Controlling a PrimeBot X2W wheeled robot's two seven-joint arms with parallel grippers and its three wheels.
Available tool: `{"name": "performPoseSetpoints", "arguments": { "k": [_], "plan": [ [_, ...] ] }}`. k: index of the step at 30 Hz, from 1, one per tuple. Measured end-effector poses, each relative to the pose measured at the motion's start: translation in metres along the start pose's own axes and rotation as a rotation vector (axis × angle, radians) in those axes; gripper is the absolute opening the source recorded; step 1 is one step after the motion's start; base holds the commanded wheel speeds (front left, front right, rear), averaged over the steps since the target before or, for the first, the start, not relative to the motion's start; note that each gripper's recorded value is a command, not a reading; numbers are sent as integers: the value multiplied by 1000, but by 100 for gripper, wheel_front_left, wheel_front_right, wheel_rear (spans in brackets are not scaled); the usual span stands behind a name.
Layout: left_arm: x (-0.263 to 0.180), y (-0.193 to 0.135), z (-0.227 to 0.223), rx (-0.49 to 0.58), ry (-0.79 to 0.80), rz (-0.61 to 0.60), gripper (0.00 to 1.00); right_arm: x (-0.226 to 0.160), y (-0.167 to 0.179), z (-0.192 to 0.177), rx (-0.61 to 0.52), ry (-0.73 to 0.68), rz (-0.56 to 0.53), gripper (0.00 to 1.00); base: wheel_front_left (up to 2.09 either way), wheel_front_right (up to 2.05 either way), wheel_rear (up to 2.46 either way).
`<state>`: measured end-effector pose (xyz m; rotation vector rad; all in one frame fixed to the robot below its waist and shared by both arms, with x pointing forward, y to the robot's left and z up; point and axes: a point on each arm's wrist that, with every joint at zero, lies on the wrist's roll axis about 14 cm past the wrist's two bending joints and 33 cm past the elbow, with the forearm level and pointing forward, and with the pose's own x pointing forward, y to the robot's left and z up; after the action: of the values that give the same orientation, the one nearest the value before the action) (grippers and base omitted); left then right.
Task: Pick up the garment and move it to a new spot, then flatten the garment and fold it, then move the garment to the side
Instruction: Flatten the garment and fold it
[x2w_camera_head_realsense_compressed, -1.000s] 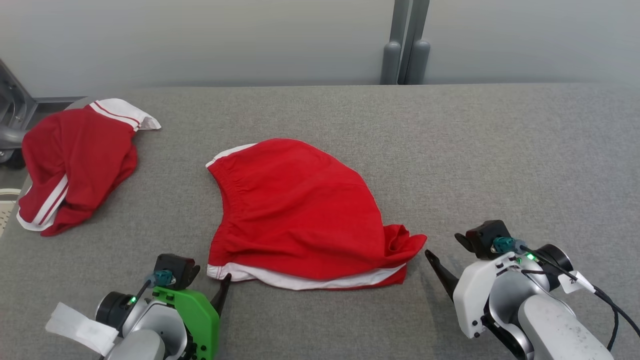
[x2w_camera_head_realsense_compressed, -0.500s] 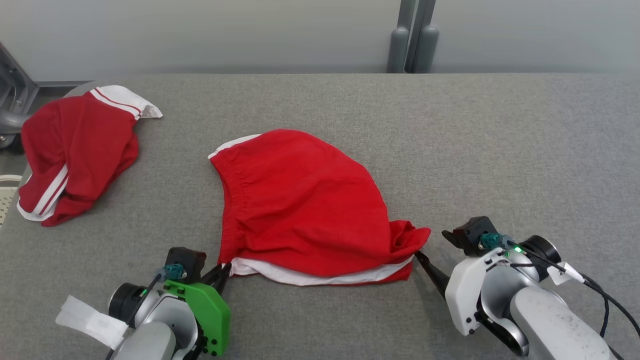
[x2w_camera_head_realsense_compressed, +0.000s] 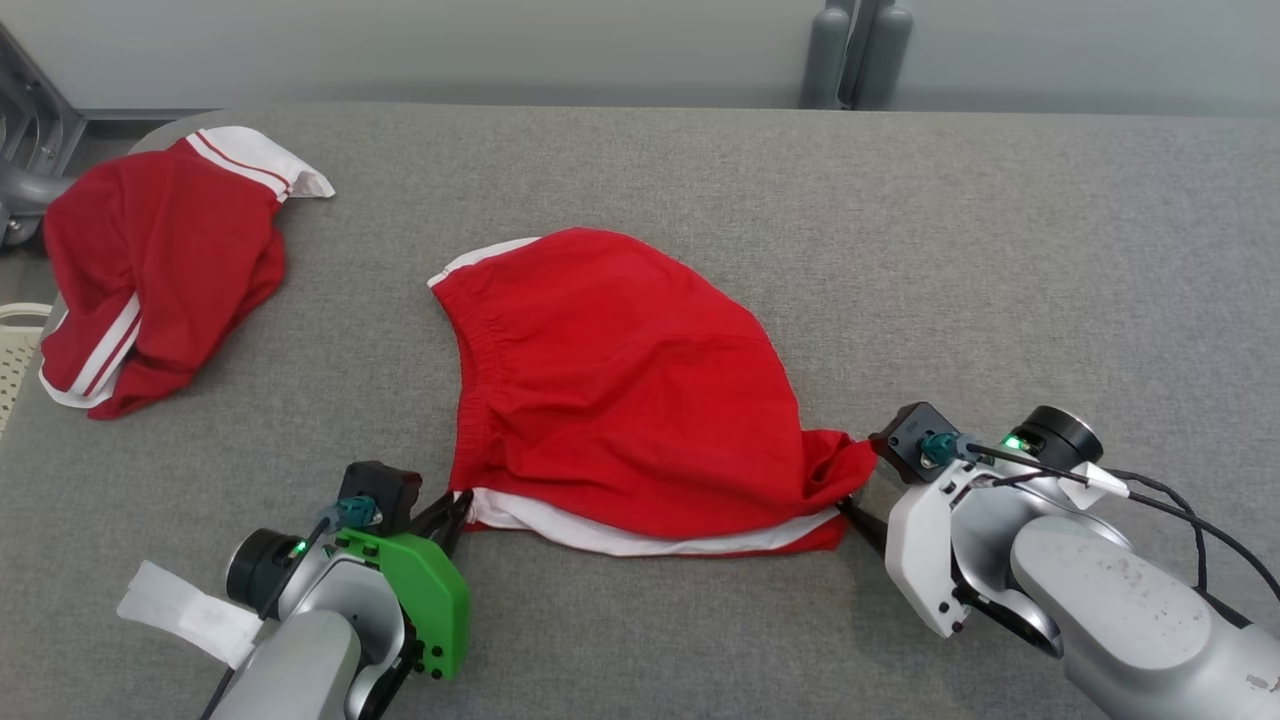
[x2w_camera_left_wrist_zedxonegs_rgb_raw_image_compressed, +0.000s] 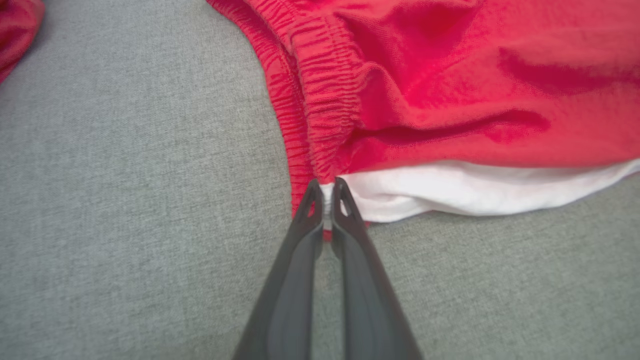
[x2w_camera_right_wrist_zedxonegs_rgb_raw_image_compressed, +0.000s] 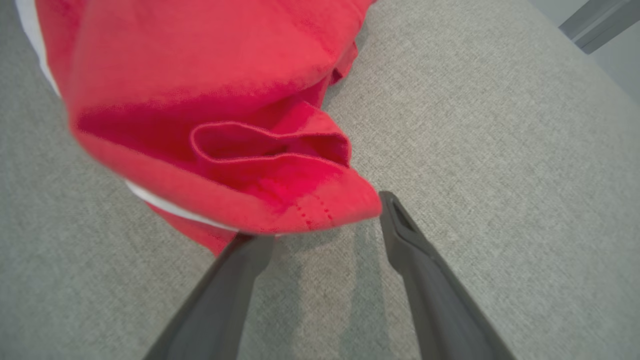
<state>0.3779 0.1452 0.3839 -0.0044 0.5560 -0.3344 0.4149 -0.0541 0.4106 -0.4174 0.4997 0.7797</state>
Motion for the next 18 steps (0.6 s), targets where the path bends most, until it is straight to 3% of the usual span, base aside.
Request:
{"name": "performPoseSetpoints", "arguments": {
  "k": [2,3,4,5,6,7,18],
  "plan": [
    [1,2,0,-2,1,4,0,4,2,1,2,-1,20,100,0,0,0],
    [1,2,0,-3,2,5,0,6,2,0,-5,1,27,95,0,0,0],
    [2,3,0,-4,0,7,0,7,3,0,-5,2,33,47,0,0,0],
    [2,3,-1,-4,2,9,0,9,3,0,-4,2,39,33,0,0,0],
    [2,4,0,-4,2,10,0,11,3,0,-4,0,43,9,0,0,0],
    [3,5,0,-5,0,11,0,12,4,0,-6,1,48,0,0,0,0],
    [1,0,31,-50,-125,5,0,0,-11,16,27,-81,8,0,0,0,0]
  ]
}}
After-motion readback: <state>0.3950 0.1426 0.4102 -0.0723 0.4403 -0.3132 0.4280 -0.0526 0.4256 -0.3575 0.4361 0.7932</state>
